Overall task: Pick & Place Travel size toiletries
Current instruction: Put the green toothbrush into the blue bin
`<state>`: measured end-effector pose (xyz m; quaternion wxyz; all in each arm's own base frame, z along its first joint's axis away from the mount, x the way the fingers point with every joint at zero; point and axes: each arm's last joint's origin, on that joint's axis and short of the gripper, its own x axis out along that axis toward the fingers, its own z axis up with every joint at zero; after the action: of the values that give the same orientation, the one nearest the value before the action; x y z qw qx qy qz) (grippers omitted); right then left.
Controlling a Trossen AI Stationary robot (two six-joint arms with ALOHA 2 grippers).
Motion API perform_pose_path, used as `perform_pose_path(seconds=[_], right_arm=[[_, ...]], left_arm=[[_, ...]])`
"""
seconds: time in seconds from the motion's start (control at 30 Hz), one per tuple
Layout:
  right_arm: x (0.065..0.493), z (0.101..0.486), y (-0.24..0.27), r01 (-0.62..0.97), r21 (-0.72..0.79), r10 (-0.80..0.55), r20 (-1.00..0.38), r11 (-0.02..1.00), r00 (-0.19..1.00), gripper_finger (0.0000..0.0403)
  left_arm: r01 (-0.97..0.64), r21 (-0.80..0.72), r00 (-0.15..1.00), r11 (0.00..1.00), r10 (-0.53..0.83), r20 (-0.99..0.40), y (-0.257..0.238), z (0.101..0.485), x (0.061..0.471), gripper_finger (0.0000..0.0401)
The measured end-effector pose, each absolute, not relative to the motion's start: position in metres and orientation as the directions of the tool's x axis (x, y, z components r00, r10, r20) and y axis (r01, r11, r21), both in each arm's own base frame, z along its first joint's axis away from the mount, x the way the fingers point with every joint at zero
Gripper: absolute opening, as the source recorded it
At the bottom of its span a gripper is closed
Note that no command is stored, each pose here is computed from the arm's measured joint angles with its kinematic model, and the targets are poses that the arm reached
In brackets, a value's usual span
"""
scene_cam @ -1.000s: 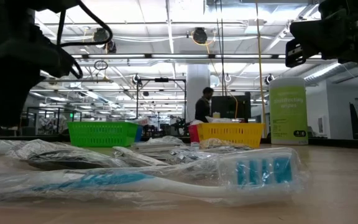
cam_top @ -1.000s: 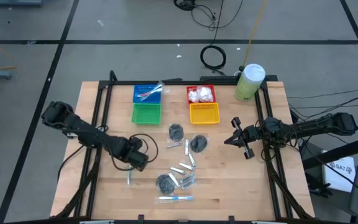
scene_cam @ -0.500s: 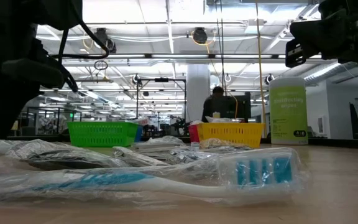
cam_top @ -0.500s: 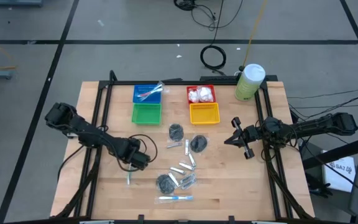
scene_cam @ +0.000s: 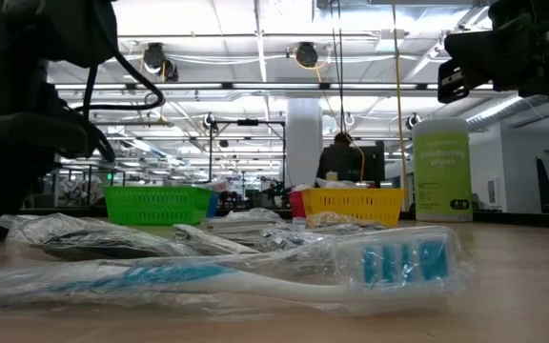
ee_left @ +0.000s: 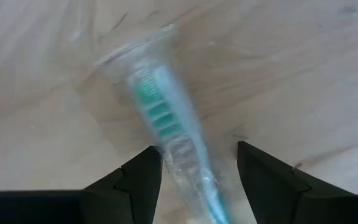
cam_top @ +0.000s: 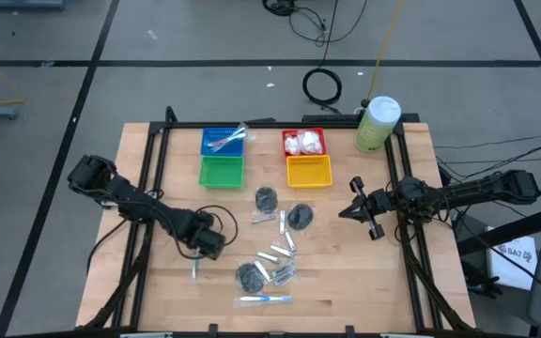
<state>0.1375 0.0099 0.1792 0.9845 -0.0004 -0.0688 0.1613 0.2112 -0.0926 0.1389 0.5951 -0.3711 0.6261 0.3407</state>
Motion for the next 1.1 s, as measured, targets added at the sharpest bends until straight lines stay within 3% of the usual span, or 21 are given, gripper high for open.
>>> perform_pose_path(seconds=[0.33, 0.57, 0.77, 1.1], right_arm=[[0.137, 0.179, 0.01, -0.318, -0.023, 0.318, 0.135, 0.948, 0.939, 0.0], [0.138, 0.179, 0.01, -0.318, -0.023, 0.318, 0.135, 0.948, 0.938, 0.0], [0.137, 0.179, 0.01, -0.317, -0.023, 0.317, 0.135, 0.948, 0.939, 0.0], [0.137, 0.179, 0.01, -0.318, -0.023, 0.318, 0.135, 0.948, 0.938, 0.0]], left_arm=[[-0.498, -0.102, 0.246, 0.861, 0.027, -0.969, -0.096, 0.141, 0.232, 0.0175], [-0.227, -0.092, 0.43, 0.969, 0.015, -0.903, -0.101, 0.147, 0.248, 0.0168], [-0.14, -0.081, 0.387, 0.987, -0.02, -0.922, -0.101, 0.153, 0.25, 0.0168], [-0.364, -0.121, 0.222, 0.924, -0.041, -0.974, -0.107, 0.177, 0.247, 0.0168]])
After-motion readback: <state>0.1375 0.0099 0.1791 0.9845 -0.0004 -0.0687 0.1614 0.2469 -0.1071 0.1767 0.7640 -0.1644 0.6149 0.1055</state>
